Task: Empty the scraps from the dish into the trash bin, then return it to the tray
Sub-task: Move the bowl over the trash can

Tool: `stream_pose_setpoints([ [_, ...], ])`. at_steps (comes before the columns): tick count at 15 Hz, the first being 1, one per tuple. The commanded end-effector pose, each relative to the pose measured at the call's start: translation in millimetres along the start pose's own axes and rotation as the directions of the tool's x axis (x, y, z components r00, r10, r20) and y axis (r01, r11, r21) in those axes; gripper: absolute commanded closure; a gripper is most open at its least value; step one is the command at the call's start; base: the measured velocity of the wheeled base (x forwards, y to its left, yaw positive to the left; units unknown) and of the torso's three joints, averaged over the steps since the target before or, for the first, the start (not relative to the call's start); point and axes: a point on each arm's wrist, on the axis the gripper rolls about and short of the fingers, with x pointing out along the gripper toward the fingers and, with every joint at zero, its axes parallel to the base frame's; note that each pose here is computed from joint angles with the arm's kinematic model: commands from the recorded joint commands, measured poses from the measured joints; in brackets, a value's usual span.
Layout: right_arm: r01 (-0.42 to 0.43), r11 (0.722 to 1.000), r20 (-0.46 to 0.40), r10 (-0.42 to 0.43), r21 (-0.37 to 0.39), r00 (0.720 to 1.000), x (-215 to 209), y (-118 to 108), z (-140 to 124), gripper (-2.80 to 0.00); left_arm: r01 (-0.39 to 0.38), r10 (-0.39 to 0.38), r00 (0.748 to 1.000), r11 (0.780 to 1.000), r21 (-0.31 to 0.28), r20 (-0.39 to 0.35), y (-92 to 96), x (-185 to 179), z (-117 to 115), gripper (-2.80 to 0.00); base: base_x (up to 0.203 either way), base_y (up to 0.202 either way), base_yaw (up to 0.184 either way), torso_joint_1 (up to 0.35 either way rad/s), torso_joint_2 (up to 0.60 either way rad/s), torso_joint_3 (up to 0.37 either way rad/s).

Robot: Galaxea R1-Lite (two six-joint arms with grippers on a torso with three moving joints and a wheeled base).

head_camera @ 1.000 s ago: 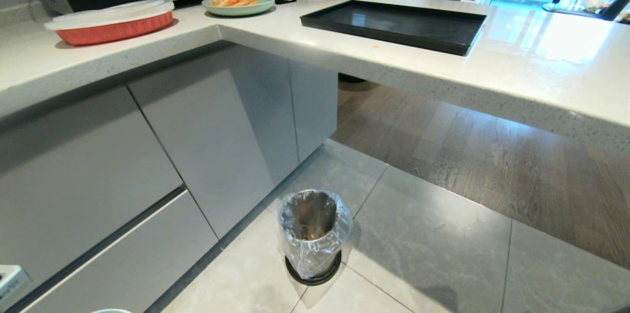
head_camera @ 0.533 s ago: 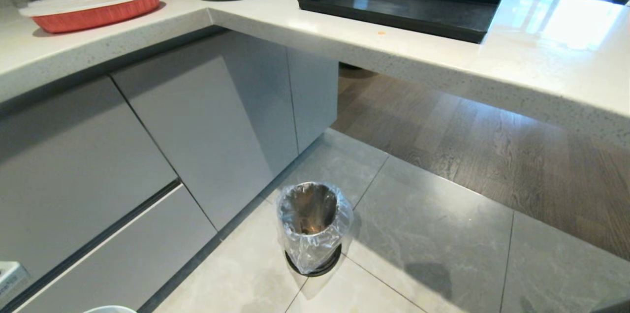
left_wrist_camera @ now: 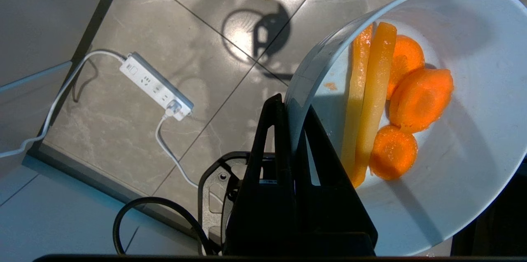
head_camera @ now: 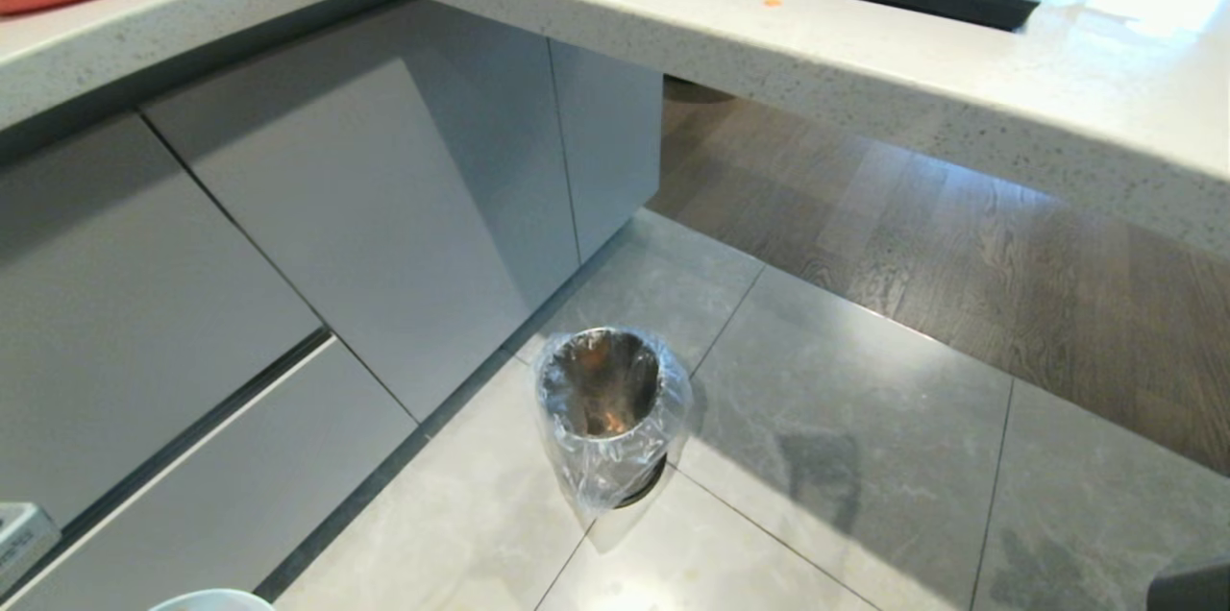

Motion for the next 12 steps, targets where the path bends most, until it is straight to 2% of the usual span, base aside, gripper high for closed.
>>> stream_pose_setpoints([
  [1,0.0,1.0,0.001,0.0,0.001,1.0,0.0,0.0,0.0,0.0,0.001,-0.001,1.0,1.0,-0.002,-0.011,0.1,1.0,-0.2,0.0,0.0,0.0,0.0,0.006,0.0,-0.208],
  [12,0.0,1.0,0.001,0.0,0.001,1.0,0.0,0.0,0.0,0.0,0.003,-0.003,0.999,1.0,-0.003,-0.042,-0.1,1.0,-2.2,0.0,0.0,0.0,0.0,0.004,0.0,-0.198],
])
